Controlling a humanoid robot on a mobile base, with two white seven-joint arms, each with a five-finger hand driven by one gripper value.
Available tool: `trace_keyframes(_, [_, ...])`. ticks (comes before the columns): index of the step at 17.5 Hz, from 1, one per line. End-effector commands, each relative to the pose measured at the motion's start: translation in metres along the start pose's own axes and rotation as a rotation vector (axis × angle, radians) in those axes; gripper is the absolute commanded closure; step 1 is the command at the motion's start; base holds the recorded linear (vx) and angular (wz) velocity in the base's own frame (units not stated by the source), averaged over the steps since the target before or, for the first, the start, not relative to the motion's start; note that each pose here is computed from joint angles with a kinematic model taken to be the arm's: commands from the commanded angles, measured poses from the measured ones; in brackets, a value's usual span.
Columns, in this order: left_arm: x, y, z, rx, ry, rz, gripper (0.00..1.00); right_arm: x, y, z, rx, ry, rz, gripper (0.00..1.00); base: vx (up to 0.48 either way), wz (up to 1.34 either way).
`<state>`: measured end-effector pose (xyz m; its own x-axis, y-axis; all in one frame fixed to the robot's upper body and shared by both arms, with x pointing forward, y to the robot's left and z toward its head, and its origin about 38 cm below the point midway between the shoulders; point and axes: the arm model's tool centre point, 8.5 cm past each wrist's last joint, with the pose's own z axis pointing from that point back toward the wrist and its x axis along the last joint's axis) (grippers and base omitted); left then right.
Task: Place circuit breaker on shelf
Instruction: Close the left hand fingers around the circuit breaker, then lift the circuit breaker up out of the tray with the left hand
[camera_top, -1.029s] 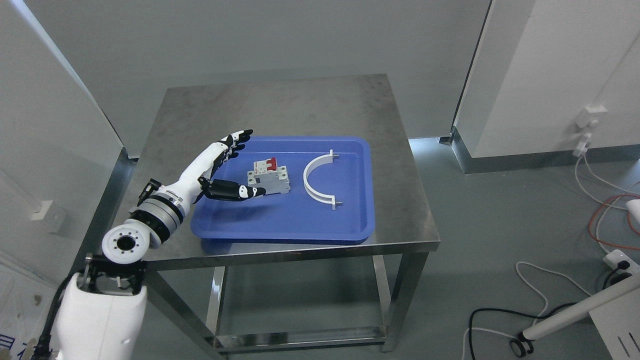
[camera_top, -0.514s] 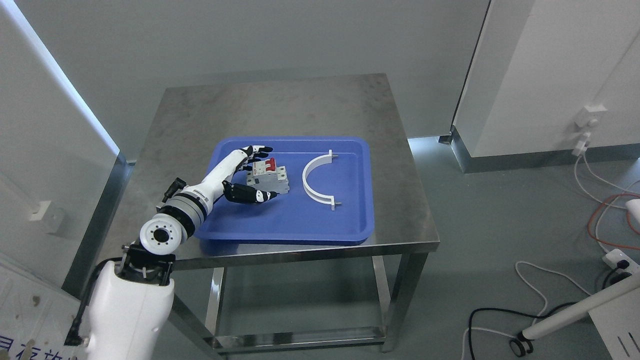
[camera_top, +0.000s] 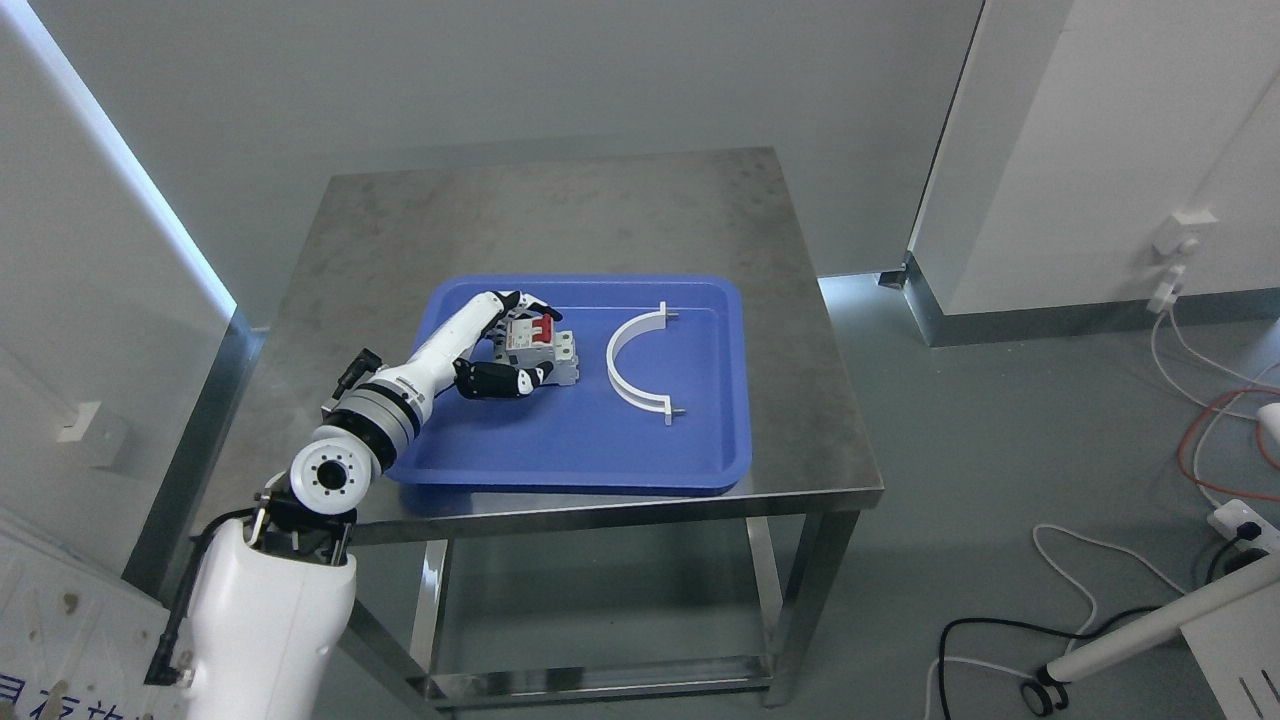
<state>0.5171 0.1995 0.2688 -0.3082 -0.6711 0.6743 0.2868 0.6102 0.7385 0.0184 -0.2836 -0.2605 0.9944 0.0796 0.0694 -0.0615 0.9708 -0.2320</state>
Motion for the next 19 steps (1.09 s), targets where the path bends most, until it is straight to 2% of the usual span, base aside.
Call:
trace_keyframes(1, [-0.007, 0.019, 0.0, 0.112, -0.051, 0.086, 0.8, -0.001, -0.01, -0.001, -0.013, 0.002, 0.023, 0.0, 0.024, -0.01])
trace_keyframes(2, [0.007, 0.035, 0.001, 0.184, -0.123, 0.119, 0.79, -0.001, -0.01, -0.001, -0.014, 0.002, 0.023, 0.0, 0.024, -0.01])
trace_keyframes(4, [-0.003, 0.077, 0.027, 0.335, -0.184, 0.121, 0.79, -0.001, -0.01, -0.001, -0.014, 0.001, 0.023, 0.0, 0.034, -0.03])
trace_keyframes(5, [0.0, 0.085, 0.033, 0.397, -0.217, 0.124, 0.79, -0.001, -0.01, -0.001, -0.014, 0.002, 0.023, 0.0, 0.025, -0.04])
trace_keyframes(9, [0.002, 0.128, 0.075, 1.05, -0.272, 0.303, 0.8, -0.001, -0.01, -0.001, -0.013, 0.001, 0.023, 0.0, -0.012, -0.04])
trace_keyframes(10, [0.01, 0.125, 0.08, 1.076, -0.315, 0.348, 0.8, -0.001, -0.01, -0.001, -0.014, 0.002, 0.023, 0.0, -0.06, -0.02])
trace_keyframes(14, [0.009, 0.094, 0.085, 0.948, -0.371, 0.424, 0.79, -0.001, -0.01, -0.001, -0.013, 0.002, 0.023, 0.0, -0.169, 0.04])
trace_keyframes(19, [-0.007, 0.101, 0.097, 0.945, -0.355, 0.439, 0.79, -0.001, -0.01, -0.001, -0.014, 0.002, 0.023, 0.0, -0.229, 0.02])
